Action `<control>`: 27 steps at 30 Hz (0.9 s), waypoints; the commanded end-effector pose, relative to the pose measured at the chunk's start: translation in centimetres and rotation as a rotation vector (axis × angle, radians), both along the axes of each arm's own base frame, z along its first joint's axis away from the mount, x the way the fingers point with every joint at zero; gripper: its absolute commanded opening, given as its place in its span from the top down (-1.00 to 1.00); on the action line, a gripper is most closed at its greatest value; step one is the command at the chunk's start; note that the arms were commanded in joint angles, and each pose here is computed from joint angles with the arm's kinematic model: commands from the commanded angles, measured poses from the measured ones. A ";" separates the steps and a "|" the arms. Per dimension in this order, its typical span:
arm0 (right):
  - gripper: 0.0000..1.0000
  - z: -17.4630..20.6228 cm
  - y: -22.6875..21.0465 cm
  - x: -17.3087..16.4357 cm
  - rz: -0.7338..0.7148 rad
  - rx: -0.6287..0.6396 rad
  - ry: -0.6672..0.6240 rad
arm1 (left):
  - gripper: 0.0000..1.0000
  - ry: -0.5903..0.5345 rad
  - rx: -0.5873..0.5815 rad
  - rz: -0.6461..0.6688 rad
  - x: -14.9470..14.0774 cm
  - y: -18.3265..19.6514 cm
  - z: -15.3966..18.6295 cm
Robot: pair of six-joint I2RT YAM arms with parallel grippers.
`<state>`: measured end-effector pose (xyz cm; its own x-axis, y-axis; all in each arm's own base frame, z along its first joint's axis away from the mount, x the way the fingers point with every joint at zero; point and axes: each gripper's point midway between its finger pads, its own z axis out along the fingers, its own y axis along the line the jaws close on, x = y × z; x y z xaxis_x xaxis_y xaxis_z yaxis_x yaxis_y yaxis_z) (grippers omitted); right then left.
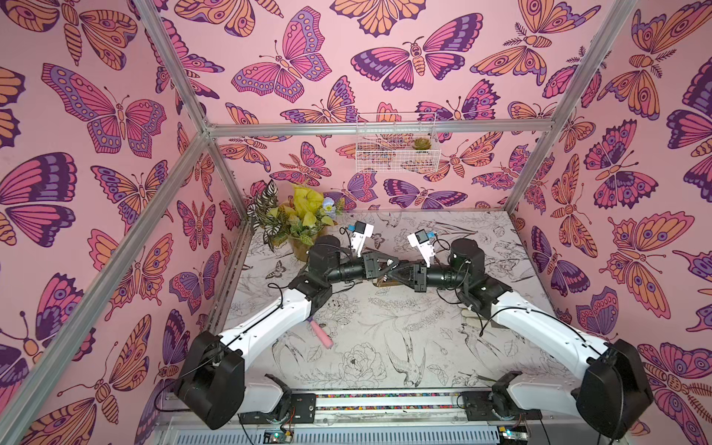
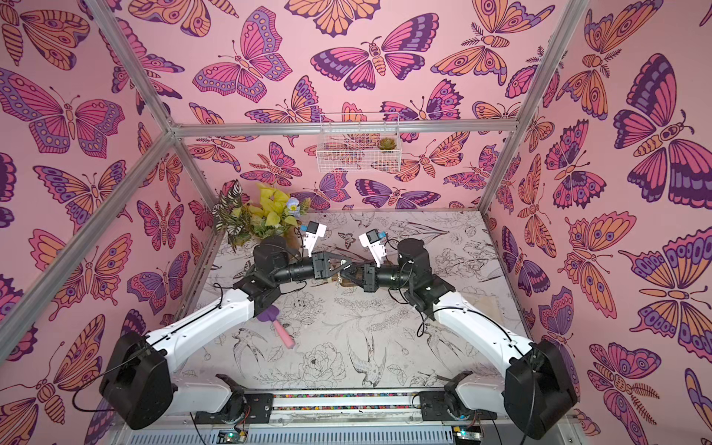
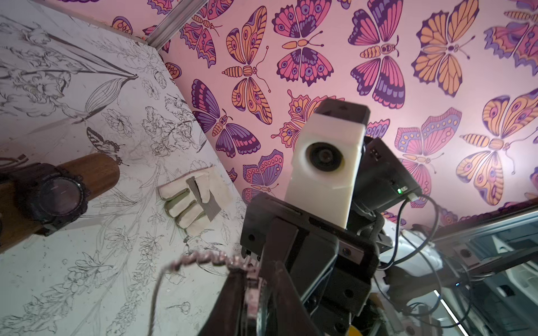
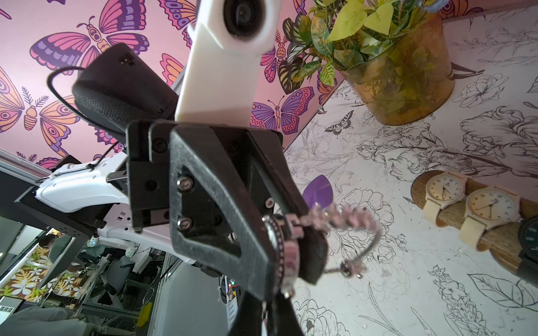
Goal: Place watch on stand
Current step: Adjust the watch.
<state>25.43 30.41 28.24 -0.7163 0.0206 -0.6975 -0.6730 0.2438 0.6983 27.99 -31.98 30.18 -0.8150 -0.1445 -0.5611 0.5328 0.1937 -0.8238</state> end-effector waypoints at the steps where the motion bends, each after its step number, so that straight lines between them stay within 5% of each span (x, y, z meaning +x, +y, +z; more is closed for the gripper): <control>1: 1.00 0.2 -0.5 -0.3 -0.008 -0.007 -0.032 | 0.32 -0.003 -0.008 -0.033 -0.5 -0.4 -0.5; 6: 1.00 -0.3 -0.5 -1.0 0.029 -0.018 -0.017 | 0.17 -0.005 -0.014 -0.031 -0.3 -0.4 -0.5; 23: 1.00 -3.0 -0.6 -3.4 0.151 -0.080 0.049 | 0.28 -0.017 -0.033 -0.015 0.4 0.1 0.3; 27: 1.00 -3.5 -0.7 -3.6 0.153 -0.092 0.054 | 0.69 -0.024 -0.037 -0.022 0.4 0.1 0.7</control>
<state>24.11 29.85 26.37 -0.7040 -0.0745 -0.7063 -0.7003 0.2380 0.6730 27.52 -32.44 28.94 -0.8570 -0.0956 -0.5063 0.4884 0.1623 -0.8574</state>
